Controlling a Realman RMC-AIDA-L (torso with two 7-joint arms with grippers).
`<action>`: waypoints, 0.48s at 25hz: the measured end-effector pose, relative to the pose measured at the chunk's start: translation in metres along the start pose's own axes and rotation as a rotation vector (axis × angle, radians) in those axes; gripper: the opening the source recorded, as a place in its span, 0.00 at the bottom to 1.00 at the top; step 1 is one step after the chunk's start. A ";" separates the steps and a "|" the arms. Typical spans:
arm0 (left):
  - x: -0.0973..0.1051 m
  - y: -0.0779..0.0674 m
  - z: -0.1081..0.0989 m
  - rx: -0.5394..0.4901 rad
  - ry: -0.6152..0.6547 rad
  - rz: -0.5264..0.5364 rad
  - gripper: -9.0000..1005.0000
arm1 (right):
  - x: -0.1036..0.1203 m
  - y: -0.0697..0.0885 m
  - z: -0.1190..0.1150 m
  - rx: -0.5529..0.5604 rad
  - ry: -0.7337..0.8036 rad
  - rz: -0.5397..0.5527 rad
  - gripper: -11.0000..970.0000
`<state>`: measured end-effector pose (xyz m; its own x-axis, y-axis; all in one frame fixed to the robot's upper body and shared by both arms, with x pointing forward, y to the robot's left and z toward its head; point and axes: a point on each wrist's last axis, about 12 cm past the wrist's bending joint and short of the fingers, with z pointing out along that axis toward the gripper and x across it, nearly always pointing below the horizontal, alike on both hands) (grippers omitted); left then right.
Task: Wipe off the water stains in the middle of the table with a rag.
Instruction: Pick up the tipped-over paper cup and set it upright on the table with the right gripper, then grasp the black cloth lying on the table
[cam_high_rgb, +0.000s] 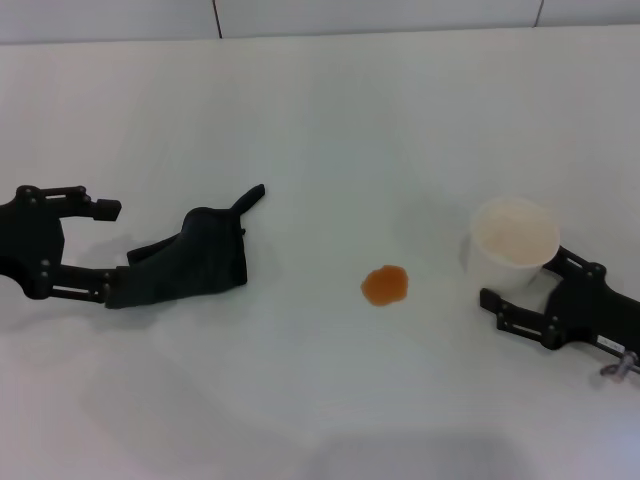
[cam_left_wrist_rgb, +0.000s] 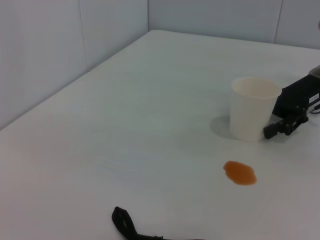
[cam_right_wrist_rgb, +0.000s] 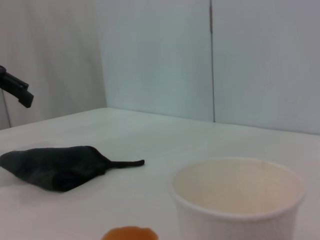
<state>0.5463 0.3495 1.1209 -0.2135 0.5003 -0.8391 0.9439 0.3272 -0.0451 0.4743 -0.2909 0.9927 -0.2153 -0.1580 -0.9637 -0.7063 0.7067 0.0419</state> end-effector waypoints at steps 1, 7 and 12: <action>0.000 0.000 0.000 0.000 0.000 -0.001 0.85 | 0.000 -0.002 -0.003 0.001 0.001 0.002 0.87; 0.000 0.000 0.000 0.001 0.000 -0.003 0.85 | -0.003 -0.011 -0.020 -0.018 0.024 0.002 0.87; 0.001 -0.001 0.000 0.001 0.000 -0.005 0.85 | -0.006 -0.017 -0.036 -0.023 0.031 -0.011 0.87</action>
<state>0.5456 0.3494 1.1203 -0.2177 0.4987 -0.8390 0.9432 0.3286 -0.0495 0.4633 -0.3273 1.0070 -0.2281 -0.1877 -0.9554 -0.7243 0.6885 0.0376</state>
